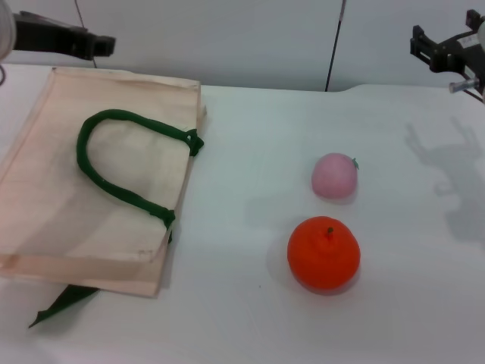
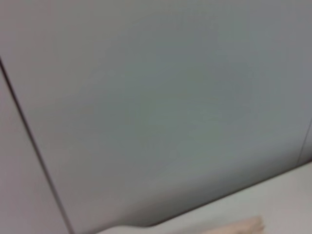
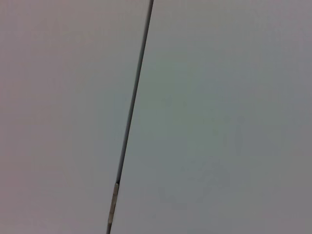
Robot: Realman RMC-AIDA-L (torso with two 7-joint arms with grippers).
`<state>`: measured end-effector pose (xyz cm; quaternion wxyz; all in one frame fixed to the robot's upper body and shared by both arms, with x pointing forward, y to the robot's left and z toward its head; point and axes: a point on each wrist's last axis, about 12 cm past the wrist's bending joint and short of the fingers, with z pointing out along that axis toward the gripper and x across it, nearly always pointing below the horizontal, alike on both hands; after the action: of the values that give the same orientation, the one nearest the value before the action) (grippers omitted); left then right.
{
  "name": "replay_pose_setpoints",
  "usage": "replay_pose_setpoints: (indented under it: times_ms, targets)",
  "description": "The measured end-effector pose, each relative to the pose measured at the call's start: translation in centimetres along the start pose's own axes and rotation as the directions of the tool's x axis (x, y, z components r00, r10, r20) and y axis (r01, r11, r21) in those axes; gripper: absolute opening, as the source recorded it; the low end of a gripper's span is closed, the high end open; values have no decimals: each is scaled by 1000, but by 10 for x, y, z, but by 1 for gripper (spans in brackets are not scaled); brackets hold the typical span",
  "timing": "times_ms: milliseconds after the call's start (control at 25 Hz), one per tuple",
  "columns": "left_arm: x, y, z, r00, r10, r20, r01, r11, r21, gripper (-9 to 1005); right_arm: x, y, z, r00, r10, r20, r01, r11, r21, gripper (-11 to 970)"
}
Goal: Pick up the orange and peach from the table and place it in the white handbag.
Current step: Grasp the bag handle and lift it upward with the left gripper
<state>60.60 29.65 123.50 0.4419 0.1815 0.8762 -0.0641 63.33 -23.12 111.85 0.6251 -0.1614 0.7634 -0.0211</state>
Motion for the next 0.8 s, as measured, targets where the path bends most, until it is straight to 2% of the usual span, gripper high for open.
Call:
replay_pose_setpoints:
  times_ms: [320, 560, 800]
  targets:
    - [-1, 7, -6, 985, 94, -145, -104, 992, -67, 472, 1, 0, 1, 1000, 0, -3, 0, 1000, 0, 866]
    - [-1, 4, -3, 967, 112, -228, -119, 993, -22, 468, 0, 0, 1, 1000, 0, -2, 0, 1000, -1, 866]
    - [8, 2, 10, 961, 101, -258, -101, 995, 14, 466, 0, 1, 1, 1000, -2, -1, 2, 1000, -3, 866]
